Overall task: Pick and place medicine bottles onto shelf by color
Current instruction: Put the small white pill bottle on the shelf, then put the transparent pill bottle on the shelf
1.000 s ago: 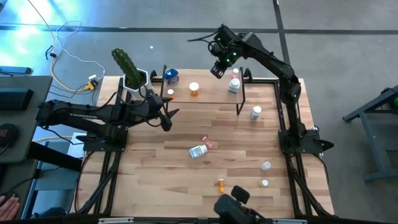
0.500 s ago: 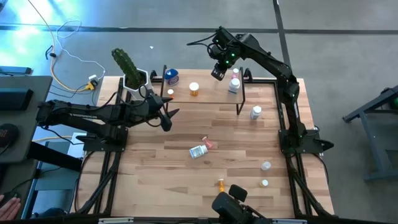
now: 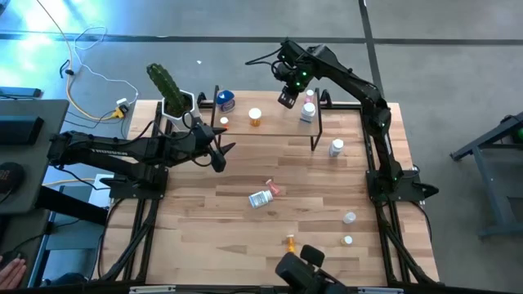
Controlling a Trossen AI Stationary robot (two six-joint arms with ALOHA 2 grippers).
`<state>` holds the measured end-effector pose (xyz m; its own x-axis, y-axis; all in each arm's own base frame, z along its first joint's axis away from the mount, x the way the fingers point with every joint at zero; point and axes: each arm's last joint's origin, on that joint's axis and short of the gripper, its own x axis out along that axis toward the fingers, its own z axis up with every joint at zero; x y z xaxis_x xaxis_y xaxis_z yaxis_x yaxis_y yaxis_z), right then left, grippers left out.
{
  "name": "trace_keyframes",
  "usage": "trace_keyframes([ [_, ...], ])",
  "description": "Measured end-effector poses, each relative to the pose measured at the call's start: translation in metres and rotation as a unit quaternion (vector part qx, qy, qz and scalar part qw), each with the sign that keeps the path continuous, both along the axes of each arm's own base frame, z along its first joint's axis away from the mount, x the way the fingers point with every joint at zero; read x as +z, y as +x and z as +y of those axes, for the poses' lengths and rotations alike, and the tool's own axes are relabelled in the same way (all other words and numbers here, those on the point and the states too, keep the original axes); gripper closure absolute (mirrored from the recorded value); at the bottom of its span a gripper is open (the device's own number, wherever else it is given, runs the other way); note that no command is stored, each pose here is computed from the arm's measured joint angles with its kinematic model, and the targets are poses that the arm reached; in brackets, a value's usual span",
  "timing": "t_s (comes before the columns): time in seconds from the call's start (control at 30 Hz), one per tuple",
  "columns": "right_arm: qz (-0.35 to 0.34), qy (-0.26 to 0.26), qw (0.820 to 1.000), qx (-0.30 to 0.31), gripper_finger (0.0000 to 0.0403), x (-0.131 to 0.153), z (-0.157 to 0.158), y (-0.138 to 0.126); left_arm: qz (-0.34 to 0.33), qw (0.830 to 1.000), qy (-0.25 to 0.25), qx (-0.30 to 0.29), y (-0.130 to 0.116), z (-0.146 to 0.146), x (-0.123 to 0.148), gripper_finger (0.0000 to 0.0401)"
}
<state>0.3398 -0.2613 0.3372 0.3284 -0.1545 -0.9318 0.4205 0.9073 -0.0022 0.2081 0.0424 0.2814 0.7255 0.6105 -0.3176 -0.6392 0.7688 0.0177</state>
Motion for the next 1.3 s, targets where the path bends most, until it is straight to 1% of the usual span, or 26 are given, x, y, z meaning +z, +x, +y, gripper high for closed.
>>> trace_keyframes([
  [0.17, 0.003, -0.005, 1.000, -0.002, 0.0329, -0.0012, -0.0008, 0.0010, 0.000, 1.000, 0.000, 0.000, 0.0000, 0.0000, 0.0000, 0.0121],
  [0.4, 0.009, 0.002, 1.000, -0.012, 0.0326, -0.0018, -0.0001, -0.0001, 0.000, 1.000, 0.000, 0.000, 0.0000, 0.0000, 0.0000, 0.0121],
  [0.5, 0.016, 0.006, 1.000, -0.012, 0.0313, -0.0037, 0.0002, -0.0006, 0.000, 1.000, 0.000, 0.000, 0.0000, 0.0000, 0.0000, 0.0121],
  [0.57, 0.031, 0.017, 0.999, -0.013, 0.0299, -0.0101, -0.0001, -0.0002, 0.000, 1.000, 0.000, 0.000, 0.0000, 0.0000, 0.0000, 0.0121],
  [0.77, 0.022, 0.011, 1.000, -0.014, 0.0261, -0.0058, 0.0002, -0.0009, 0.000, 1.000, 0.000, 0.000, 0.0000, 0.0000, 0.0000, 0.0121],
  [0.9, 0.020, 0.012, 1.000, -0.019, 0.0247, -0.0061, -0.0010, -0.0012, 0.000, 1.000, 0.000, 0.000, 0.0000, 0.0000, 0.0000, 0.0121],
  [1.3, 0.004, -0.001, 1.000, -0.019, 0.0244, -0.0045, -0.0038, 0.0011, 0.000, 1.000, -0.001, 0.000, 0.0000, 0.0000, 0.0000, 0.0121],
])
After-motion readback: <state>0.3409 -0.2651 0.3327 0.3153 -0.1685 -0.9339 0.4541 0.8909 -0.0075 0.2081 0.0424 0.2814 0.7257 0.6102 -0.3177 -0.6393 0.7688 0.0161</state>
